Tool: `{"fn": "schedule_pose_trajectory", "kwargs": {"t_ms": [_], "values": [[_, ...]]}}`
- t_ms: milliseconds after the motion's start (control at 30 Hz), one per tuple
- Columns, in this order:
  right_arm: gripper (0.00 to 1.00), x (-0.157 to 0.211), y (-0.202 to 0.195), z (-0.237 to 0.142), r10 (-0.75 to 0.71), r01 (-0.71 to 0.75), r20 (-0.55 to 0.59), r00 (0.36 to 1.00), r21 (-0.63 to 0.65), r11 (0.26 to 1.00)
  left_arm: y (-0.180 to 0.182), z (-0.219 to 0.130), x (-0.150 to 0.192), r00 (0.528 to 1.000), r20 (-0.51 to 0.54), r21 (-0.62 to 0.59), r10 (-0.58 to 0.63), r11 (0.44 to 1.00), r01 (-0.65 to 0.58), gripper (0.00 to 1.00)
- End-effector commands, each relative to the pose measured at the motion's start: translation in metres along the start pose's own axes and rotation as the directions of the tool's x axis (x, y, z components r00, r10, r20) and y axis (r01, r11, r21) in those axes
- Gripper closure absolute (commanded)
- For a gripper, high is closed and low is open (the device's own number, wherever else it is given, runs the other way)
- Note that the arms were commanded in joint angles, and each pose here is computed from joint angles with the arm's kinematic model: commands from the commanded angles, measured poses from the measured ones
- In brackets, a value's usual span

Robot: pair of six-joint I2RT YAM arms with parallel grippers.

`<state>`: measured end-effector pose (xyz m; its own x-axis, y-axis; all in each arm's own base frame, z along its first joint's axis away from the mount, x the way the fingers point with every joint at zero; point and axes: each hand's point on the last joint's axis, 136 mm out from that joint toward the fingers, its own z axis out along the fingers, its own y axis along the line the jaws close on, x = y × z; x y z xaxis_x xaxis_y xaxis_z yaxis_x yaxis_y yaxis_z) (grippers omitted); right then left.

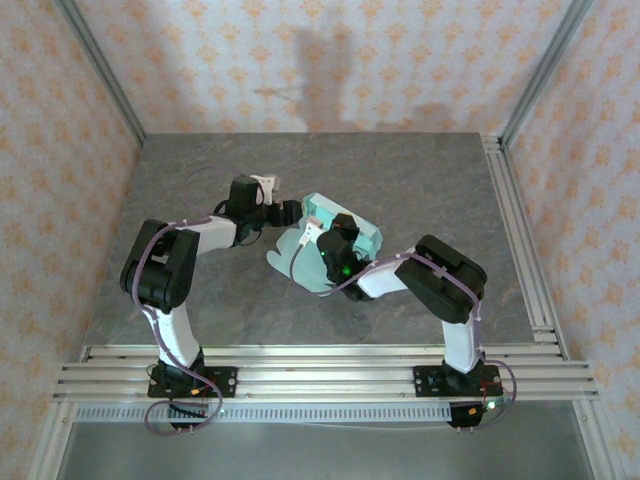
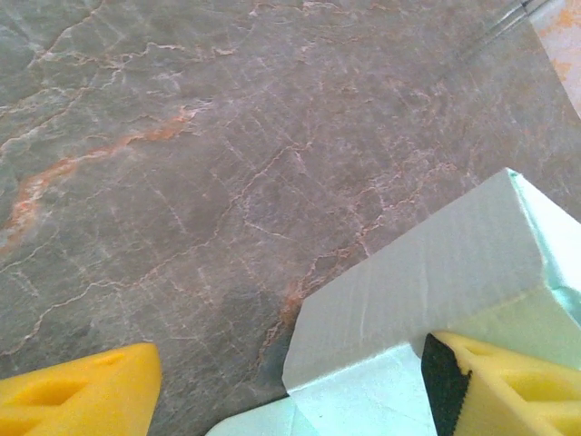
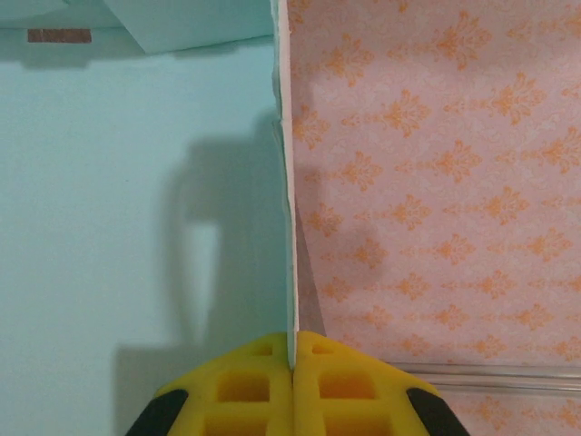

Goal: Fold the paper box

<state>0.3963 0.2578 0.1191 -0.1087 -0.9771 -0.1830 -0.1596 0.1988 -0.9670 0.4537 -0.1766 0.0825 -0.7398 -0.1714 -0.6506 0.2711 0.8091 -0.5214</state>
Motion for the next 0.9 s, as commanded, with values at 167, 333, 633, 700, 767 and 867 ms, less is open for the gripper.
{"fn": "schedule_pose_trajectory", "kwargs": {"t_ms": [167, 333, 633, 700, 767, 867], "values": [[1.00, -0.006, -0.002, 0.001, 0.030, -0.030, -0.002, 1.000, -0.007, 1.000, -0.012, 0.007, 0.001, 0.998, -0.031, 0.019, 0.062, 0.998, -0.061, 0.21], [1.00, -0.008, -0.003, 0.001, 0.026, -0.026, 0.006, 1.000, -0.016, 1.000, -0.005, 0.015, -0.001, 1.000, -0.025, -0.004, 0.009, 1.000, -0.009, 0.26], [1.00, -0.006, -0.002, 0.002, 0.030, -0.030, -0.005, 1.000, -0.030, 0.999, -0.017, 0.003, 0.003, 0.999, -0.015, 0.042, 0.051, 0.998, -0.050, 0.22], [1.00, -0.005, 0.000, 0.003, 0.030, -0.030, -0.007, 1.000, -0.031, 0.999, -0.018, 0.001, 0.005, 0.998, -0.013, 0.050, 0.057, 0.997, -0.057, 0.23], [1.00, -0.006, 0.000, 0.003, 0.029, -0.029, -0.006, 1.000, -0.031, 0.999, -0.020, 0.002, 0.006, 0.998, -0.015, 0.067, 0.056, 0.996, -0.055, 0.23], [1.00, -0.007, -0.002, 0.003, 0.033, -0.033, -0.004, 0.999, -0.029, 0.999, -0.022, 0.008, 0.005, 0.999, -0.016, 0.088, 0.042, 0.995, -0.041, 0.23]]}}
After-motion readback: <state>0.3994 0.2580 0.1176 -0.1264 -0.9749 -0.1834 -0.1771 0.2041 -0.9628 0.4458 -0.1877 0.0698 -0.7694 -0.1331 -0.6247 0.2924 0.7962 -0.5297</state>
